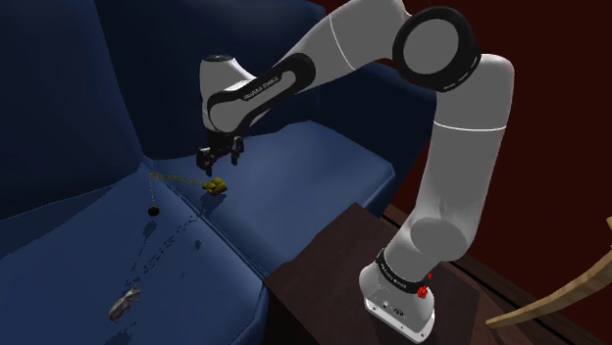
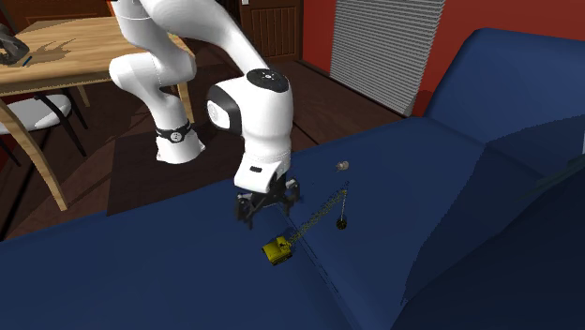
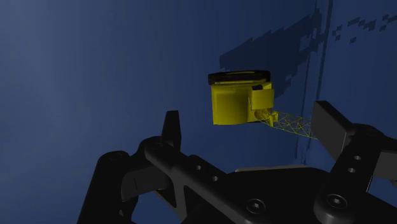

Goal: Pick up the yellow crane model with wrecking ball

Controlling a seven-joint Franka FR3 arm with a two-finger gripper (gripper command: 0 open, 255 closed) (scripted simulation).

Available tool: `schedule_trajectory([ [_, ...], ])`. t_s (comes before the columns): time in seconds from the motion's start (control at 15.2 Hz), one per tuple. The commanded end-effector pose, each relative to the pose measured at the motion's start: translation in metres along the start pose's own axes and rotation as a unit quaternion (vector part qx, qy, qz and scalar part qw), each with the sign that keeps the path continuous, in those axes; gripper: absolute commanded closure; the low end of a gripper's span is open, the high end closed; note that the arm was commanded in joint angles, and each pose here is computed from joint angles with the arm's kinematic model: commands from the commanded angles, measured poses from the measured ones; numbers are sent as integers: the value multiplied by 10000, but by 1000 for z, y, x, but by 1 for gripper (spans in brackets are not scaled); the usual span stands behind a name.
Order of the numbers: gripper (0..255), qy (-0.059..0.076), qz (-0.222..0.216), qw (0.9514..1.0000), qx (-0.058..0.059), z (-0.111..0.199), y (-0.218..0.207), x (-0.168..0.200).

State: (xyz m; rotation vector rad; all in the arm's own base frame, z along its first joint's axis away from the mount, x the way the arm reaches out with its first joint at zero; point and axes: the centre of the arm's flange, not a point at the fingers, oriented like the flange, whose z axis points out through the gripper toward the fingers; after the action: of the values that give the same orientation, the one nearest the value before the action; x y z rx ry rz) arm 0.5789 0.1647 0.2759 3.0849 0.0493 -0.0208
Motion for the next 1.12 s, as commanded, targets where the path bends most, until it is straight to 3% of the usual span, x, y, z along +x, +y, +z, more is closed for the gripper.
schedule_trajectory([
  [0.0, 0, -29, -34, 10000, -25, 21, -9, 16],
  [0.66, 0, -39, -45, 10000, -32, 67, -14, 21],
  [0.73, 255, -39, -45, 10000, -32, 67, -14, 21],
  [1.06, 255, -40, -45, 10000, -32, 67, -14, 21],
])
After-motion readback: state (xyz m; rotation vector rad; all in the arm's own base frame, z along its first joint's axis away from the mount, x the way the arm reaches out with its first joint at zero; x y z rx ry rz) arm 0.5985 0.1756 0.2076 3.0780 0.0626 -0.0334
